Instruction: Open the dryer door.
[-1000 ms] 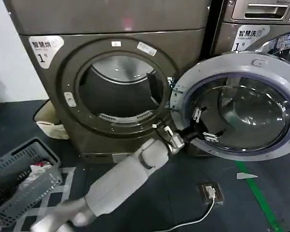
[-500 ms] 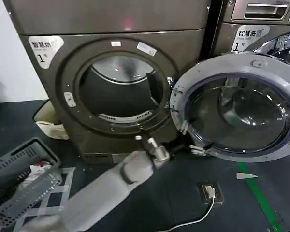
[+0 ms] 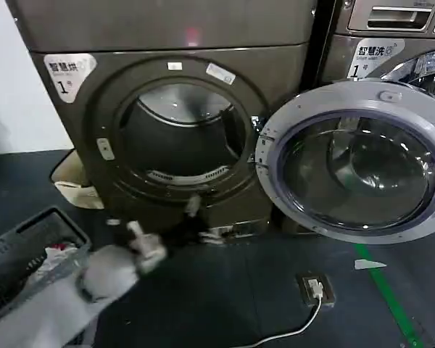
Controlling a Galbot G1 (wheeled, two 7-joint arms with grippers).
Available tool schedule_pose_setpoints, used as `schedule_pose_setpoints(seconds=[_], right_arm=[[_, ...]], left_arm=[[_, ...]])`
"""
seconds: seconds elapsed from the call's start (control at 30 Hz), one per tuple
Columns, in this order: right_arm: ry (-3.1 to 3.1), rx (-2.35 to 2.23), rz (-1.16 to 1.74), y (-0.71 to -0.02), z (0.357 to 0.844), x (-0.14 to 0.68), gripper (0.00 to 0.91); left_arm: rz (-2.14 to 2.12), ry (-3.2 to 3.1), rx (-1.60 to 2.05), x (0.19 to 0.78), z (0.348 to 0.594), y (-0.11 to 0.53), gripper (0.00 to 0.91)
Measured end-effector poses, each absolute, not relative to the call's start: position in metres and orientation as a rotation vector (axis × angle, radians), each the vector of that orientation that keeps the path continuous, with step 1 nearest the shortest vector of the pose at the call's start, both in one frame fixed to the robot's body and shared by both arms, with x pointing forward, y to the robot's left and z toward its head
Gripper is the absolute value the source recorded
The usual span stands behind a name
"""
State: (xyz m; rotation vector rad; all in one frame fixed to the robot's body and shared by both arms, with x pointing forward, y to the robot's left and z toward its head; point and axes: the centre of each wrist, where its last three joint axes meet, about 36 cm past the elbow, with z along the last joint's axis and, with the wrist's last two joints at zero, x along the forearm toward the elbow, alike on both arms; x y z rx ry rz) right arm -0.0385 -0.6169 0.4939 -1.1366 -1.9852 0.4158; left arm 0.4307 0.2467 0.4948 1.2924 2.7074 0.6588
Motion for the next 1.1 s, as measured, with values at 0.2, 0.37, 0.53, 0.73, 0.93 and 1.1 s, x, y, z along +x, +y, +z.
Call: schedule_pose_setpoints(seconds=[0.2, 0.37, 0.53, 0.73, 0.93, 1.1], right_arm=[[-1.994, -1.129, 0.38, -0.613, 0.479, -0.041, 0.907], [-2.009, -1.119, 0.35, -0.611, 0.467, -0.045, 0.907], [-2.024, -1.124, 0.325, -0.613, 0.464, -0.049, 0.907], [-2.045, -1.125, 0.307, -0.613, 0.46, -0.052, 0.907], [-2.077, -1.133, 0.267, -0.608, 0.455, -0.056, 0.907], [-2.116, -1.145, 0.263, -0.607, 0.451, -0.064, 0.907]], left_arm=[[0.744, 3.037, 1.091, 0.422, 0.495, 0.323, 0.907], [0.795, 3.342, 0.93, 0.43, 0.503, 0.37, 0.907], [0.777, 3.628, 0.727, 0.442, 0.502, 0.416, 0.907], [0.576, 3.919, 0.39, 0.451, 0.497, 0.472, 0.907], [0.317, 4.033, 0.156, 0.453, 0.514, 0.506, 0.907], [0.294, 4.032, -0.007, 0.453, 0.528, 0.525, 0.907]])
